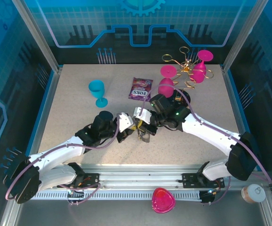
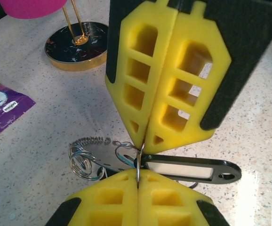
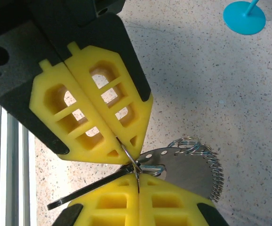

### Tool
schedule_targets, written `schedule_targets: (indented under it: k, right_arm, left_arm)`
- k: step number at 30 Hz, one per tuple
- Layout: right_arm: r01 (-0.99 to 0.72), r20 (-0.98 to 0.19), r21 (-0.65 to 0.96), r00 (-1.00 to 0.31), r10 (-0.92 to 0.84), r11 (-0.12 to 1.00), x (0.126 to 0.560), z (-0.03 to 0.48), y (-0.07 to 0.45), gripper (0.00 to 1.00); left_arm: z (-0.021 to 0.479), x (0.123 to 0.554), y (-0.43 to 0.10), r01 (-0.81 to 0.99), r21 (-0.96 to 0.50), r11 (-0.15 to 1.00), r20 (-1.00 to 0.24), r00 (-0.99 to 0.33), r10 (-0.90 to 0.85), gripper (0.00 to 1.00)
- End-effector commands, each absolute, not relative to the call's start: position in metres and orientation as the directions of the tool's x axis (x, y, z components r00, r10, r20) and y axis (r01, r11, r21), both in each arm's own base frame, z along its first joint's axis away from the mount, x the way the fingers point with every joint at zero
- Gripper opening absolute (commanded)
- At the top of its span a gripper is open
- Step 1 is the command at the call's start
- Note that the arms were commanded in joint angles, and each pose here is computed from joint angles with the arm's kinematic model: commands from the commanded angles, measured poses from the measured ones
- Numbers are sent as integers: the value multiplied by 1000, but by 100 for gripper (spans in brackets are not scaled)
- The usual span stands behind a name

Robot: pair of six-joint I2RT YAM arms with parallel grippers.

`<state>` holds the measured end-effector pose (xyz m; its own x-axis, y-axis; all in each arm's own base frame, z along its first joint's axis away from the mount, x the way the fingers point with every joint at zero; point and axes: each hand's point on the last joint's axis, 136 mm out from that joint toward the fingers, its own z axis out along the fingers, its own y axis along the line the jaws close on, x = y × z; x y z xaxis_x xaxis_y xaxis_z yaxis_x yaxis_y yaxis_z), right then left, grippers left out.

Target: Put the keys on the keyring

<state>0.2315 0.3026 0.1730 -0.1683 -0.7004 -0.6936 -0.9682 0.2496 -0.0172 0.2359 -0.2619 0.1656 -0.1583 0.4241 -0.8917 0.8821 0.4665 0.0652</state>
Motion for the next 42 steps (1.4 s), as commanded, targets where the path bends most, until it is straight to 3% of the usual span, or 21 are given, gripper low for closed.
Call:
schedule_targets:
  k: [1, 16, 27, 36, 39, 42]
  right_arm:
    - [-952, -676, 4, -229, -700, 307, 239, 170, 305, 0]
    - [-929, -608, 91, -338, -718, 360, 232, 170, 291, 0]
    - [-935, -667, 138, -331, -667, 326, 229, 182, 295, 0]
    - [-797, -740, -255, -203, -641, 547, 298, 204, 231, 0]
    - [-650, -664, -447, -219, -715, 615, 319, 201, 199, 0]
    - [-619, -566, -516, -271, -778, 592, 320, 181, 198, 0]
  left_arm:
    - [191, 236, -273, 889, 158, 429, -917, -29, 398, 0]
    - [193, 243, -263, 842, 268, 468, -900, 46, 433, 0]
    - [185, 239, -263, 853, 241, 463, -904, 24, 426, 0]
    - [188, 239, -259, 841, 219, 495, -915, 1, 404, 0]
    - [189, 242, -257, 829, 204, 521, -922, -16, 388, 0]
    - [192, 242, -259, 831, 175, 528, -933, -31, 358, 0]
